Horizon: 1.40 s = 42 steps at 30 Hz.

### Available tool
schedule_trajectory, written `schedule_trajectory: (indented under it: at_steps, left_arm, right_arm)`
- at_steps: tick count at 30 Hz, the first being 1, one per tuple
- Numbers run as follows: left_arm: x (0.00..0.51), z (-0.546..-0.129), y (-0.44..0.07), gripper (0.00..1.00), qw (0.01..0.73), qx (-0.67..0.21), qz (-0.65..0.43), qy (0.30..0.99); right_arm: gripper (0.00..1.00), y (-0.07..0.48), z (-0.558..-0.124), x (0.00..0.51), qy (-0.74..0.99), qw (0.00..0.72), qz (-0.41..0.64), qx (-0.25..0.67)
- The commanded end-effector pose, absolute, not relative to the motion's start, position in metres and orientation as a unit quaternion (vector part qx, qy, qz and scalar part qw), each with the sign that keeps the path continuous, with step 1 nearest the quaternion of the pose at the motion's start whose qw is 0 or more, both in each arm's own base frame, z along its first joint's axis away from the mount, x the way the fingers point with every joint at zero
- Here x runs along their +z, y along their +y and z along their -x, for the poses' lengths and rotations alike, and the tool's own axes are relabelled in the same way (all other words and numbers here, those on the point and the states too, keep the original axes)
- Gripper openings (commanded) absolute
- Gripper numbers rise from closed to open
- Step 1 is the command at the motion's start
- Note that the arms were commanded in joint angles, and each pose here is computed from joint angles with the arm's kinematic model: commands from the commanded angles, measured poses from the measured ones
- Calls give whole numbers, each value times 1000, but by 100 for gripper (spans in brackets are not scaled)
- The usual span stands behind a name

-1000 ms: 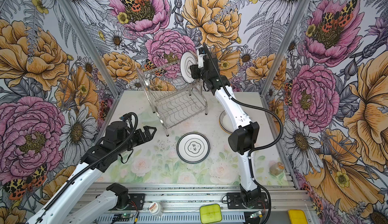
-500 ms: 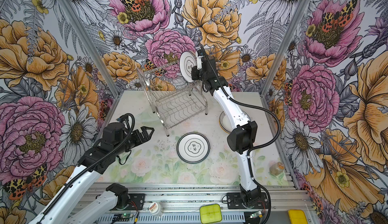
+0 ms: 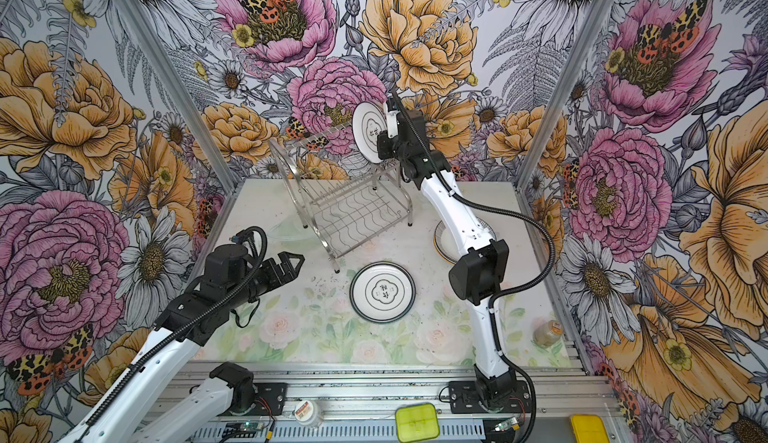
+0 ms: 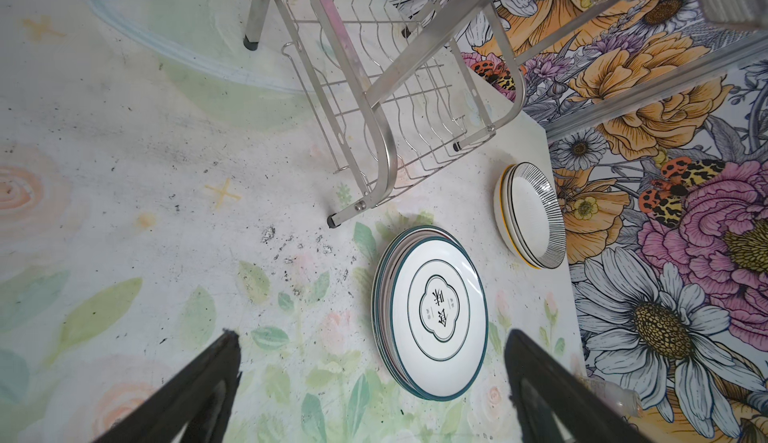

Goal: Unload the plates from the dish rack
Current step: 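Lift the white plate up out of the rack with the right gripper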

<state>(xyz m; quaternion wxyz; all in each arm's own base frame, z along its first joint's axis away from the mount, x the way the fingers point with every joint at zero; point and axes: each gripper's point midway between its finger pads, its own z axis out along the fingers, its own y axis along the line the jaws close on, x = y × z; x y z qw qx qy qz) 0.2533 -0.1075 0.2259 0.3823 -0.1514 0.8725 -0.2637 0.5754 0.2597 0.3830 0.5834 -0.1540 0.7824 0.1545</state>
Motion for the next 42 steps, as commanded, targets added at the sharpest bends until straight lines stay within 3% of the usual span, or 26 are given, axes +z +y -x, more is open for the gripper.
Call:
schedule_trajectory:
  at_steps: [1, 11, 17, 23, 28, 33, 42]
  left_arm:
    - [216, -255, -96, 99, 379, -251, 199, 868]
    - [210, -248, -87, 99, 381, -247, 238, 859]
    - [204, -254, -103, 99, 362, -247, 183, 880]
    - [213, -255, -125, 99, 390, -292, 101, 867]
    - [221, -251, -115, 99, 431, -283, 103, 851]
    - [223, -250, -119, 99, 428, -291, 94, 850]
    - [213, -254, -133, 99, 400, -292, 74, 866]
  right_arm:
    - [0, 270, -566, 424, 743, 630, 182, 136]
    - [0, 253, -555, 504, 662, 722, 195, 59]
    - [0, 236, -535, 552, 617, 763, 195, -3]
    - [0, 204, -510, 581, 612, 770, 173, -52]
    - [0, 172, -489, 580, 631, 756, 156, -84]
    - [0, 121, -466, 563, 658, 734, 120, -117]
    - [0, 20, -389, 486, 713, 677, 25, -180]
